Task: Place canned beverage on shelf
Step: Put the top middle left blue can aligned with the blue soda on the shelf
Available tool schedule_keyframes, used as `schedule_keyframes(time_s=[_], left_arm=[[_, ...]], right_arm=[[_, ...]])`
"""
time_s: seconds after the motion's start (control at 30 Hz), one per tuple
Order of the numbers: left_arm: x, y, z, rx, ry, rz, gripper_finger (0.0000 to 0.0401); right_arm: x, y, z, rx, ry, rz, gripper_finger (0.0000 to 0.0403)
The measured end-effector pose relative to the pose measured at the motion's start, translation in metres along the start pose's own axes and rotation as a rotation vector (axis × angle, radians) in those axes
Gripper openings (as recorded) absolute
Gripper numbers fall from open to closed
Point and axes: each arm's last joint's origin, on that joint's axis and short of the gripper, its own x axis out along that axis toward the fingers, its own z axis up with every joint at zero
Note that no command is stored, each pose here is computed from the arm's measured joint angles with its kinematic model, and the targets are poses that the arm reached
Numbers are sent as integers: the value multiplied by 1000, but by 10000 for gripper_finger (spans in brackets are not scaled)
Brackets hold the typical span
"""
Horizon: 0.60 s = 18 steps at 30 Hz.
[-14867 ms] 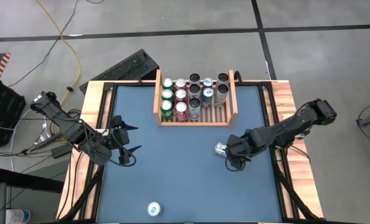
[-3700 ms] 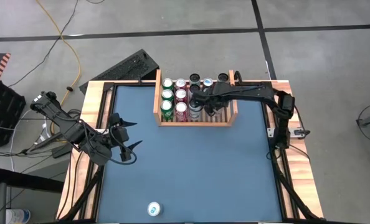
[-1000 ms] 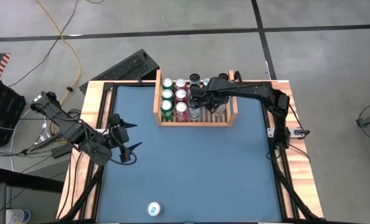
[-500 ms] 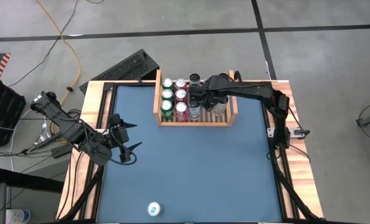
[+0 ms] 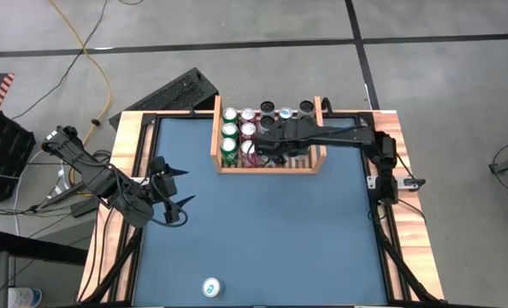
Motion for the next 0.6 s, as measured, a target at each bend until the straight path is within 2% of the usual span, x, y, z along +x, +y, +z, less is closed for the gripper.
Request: schedule_keyframes(time_s=[0.13, 0.2, 0.3, 0.43, 0.6], left_arm=[[0, 0, 0, 2, -7, 16, 341], [0, 1, 0, 1, -10, 22, 341], [0, 1, 0, 0, -10, 22, 341], [0, 1, 0, -2, -11, 24, 341], [0, 1, 0, -2, -12, 25, 341]], right_arm=[[11, 3, -5, -30, 35, -27, 45], [15, 2, -6, -38, 48, -36, 12], [17, 1, -3, -29, 40, -32, 12], [19, 3, 0, -28, 43, 29, 6], [18, 5, 0, -32, 43, 35, 2]])
